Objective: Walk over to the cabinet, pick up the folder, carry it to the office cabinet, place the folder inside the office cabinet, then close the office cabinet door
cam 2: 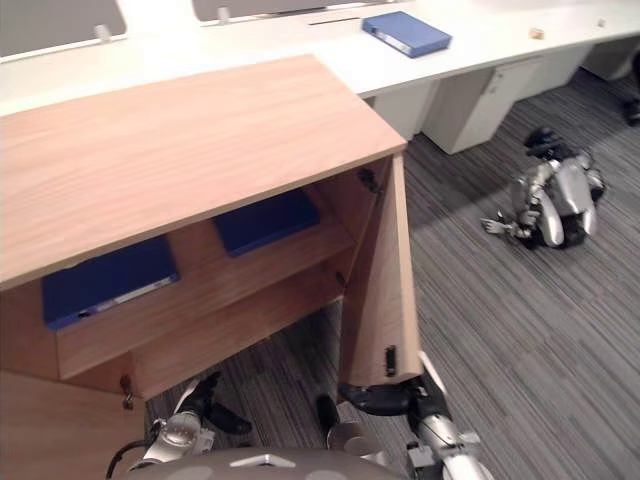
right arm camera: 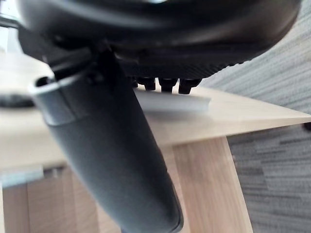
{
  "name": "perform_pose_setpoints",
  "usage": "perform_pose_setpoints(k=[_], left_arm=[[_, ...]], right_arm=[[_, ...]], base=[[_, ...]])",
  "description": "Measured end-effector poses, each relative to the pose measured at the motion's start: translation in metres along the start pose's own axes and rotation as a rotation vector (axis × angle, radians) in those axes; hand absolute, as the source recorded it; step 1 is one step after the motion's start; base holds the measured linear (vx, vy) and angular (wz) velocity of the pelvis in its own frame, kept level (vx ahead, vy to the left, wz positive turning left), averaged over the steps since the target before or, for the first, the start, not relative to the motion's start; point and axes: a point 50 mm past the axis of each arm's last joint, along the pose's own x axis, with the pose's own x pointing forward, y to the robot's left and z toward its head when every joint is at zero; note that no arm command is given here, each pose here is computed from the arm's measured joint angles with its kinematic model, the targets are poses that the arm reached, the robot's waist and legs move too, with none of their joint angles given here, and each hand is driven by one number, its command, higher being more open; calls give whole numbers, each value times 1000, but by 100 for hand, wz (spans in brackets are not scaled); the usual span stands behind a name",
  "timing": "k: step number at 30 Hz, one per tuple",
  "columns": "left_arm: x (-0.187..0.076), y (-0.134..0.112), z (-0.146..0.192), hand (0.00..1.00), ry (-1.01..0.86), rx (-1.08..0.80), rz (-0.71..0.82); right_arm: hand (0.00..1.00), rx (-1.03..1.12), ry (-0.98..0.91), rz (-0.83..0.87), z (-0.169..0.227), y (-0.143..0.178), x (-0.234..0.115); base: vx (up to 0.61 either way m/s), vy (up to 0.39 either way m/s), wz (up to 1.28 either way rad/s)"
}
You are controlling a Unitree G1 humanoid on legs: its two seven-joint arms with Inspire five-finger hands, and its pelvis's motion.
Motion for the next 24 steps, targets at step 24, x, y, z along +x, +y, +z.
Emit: perform_pose_setpoints(k=[24], left_arm=[[-9,1,-30,100,91,-110,37]], right_arm=[[100,-251,-137,-72,46,-5,103]], base=[[13,-2,33]])
